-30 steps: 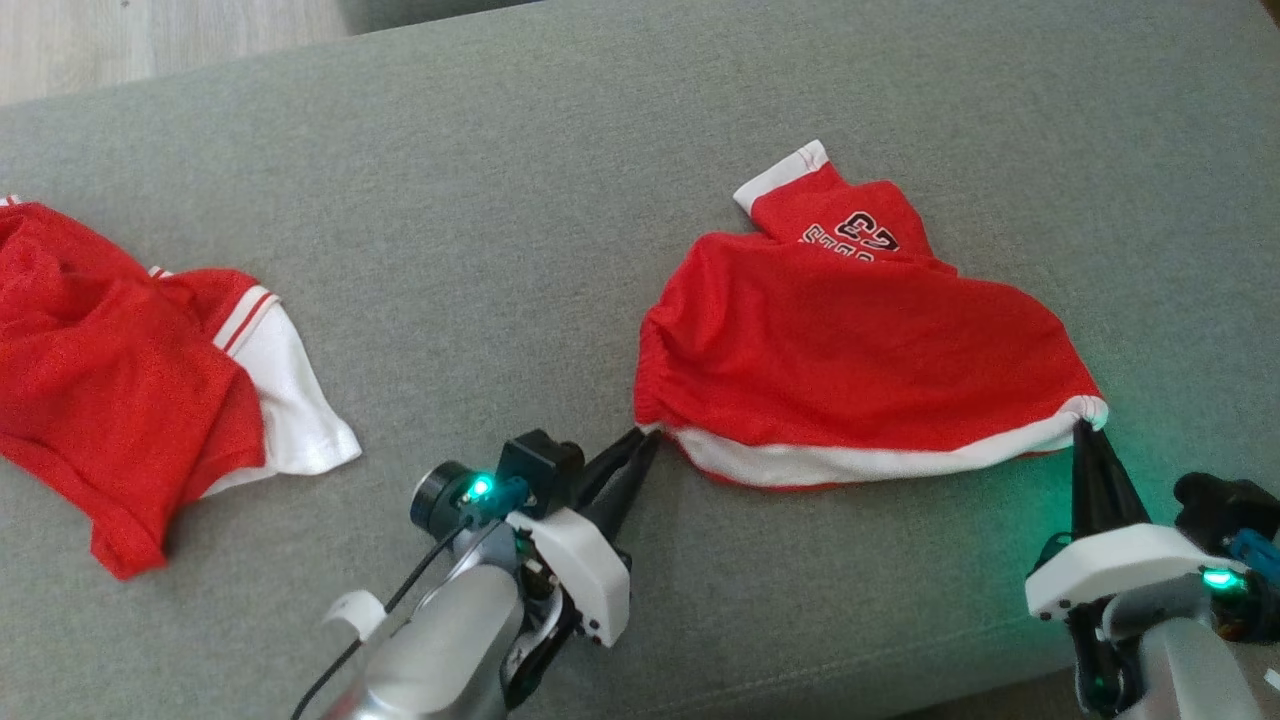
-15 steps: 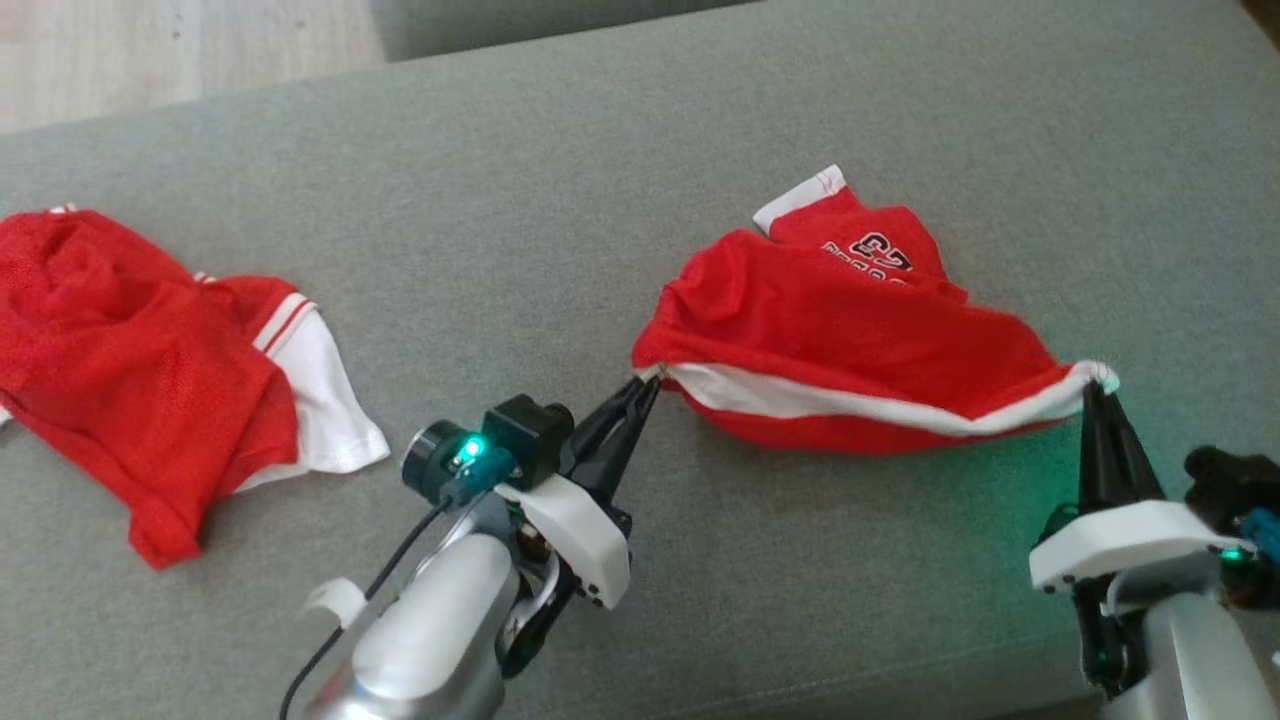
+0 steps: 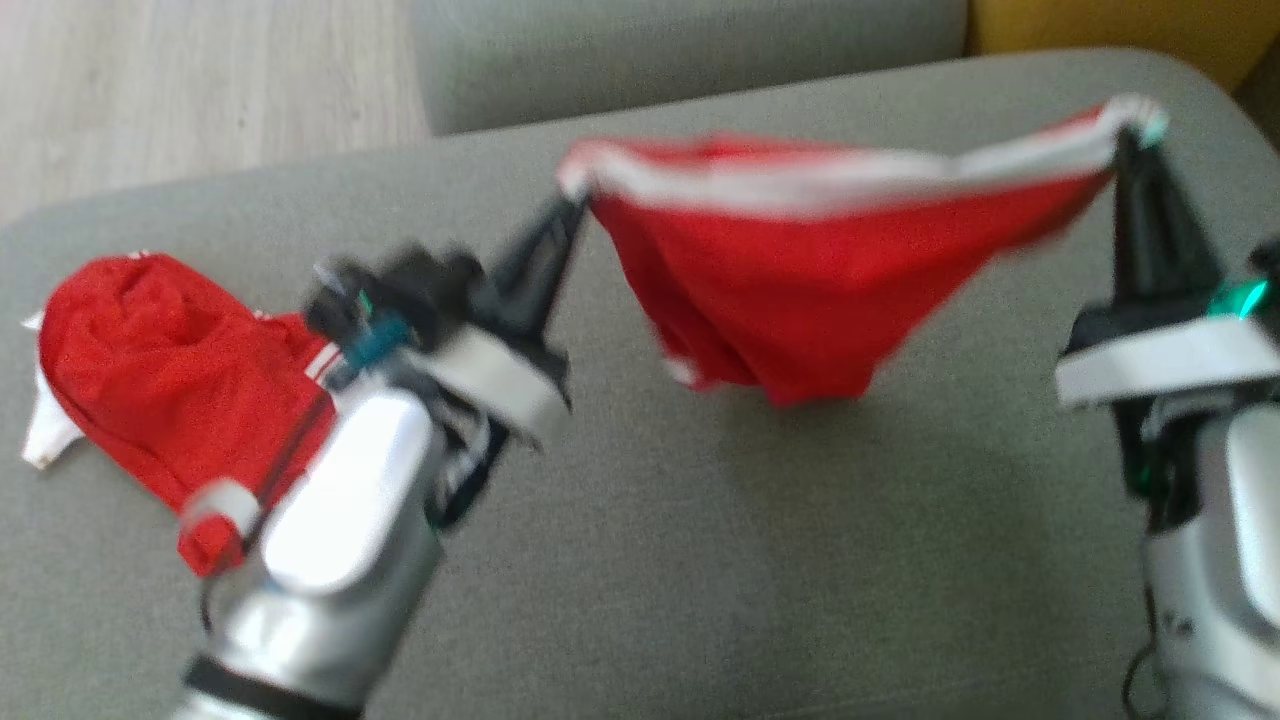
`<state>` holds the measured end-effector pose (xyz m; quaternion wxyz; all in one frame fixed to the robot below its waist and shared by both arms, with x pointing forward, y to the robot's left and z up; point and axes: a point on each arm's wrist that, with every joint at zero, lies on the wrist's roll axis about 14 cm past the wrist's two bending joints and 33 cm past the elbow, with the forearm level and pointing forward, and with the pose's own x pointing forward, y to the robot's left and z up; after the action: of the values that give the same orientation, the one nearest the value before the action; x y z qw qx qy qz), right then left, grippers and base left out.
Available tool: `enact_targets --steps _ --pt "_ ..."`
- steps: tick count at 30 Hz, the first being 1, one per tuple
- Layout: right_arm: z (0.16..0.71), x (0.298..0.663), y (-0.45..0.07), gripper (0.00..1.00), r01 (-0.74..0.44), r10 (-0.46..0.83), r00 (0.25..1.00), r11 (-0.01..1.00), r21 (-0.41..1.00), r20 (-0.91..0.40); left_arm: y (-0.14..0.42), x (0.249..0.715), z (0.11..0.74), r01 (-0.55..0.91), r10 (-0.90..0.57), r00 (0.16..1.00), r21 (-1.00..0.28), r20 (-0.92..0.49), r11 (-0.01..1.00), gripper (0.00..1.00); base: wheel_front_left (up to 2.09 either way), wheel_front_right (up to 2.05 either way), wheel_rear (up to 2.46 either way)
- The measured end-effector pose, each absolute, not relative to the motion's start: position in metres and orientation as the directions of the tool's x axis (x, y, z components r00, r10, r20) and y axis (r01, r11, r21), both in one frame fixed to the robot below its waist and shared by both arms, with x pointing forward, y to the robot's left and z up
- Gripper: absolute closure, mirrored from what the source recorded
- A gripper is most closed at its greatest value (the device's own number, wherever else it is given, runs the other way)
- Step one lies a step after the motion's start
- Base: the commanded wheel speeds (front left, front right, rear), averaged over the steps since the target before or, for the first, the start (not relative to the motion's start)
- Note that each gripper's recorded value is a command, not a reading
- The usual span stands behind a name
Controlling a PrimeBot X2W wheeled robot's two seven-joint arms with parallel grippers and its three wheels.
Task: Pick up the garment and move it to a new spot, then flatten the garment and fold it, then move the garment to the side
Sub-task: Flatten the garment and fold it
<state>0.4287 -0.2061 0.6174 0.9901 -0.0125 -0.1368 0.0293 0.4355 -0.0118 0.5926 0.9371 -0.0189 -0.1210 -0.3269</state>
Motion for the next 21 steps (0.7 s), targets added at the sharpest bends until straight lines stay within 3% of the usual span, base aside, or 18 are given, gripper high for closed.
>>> enact_targets --steps 5,12,16,21 --pt "0.692 0.417 -0.199 1.0 -0.061 0.095 0.892 0.994 -0.091 0.441 0.001 0.441 0.666 0.569 -0.58 0.728 0.148 0.366 0.809 1.0 0.0 0.0 0.0" --pt "0.733 0.393 -0.192 1.0 -0.048 0.107 0.847 0.991 -0.126 0.52 0.013 0.43 0.704 0.533 -0.565 0.715 0.201 0.413 0.822 1.0 0.0 0.0 0.0" --pt "0.721 0.381 -0.185 1.0 -0.053 0.108 0.873 0.99 -0.129 0.476 0.014 0.418 0.71 0.538 -0.565 0.714 0.193 0.414 0.821 1.0 0.0 0.0 0.0" --pt "0.695 0.379 -0.185 1.0 -0.054 0.1 0.92 0.99 -0.129 0.38 0.02 0.413 0.681 0.553 -0.571 0.756 0.155 0.32 0.819 1.0 0.0 0.0 0.0"
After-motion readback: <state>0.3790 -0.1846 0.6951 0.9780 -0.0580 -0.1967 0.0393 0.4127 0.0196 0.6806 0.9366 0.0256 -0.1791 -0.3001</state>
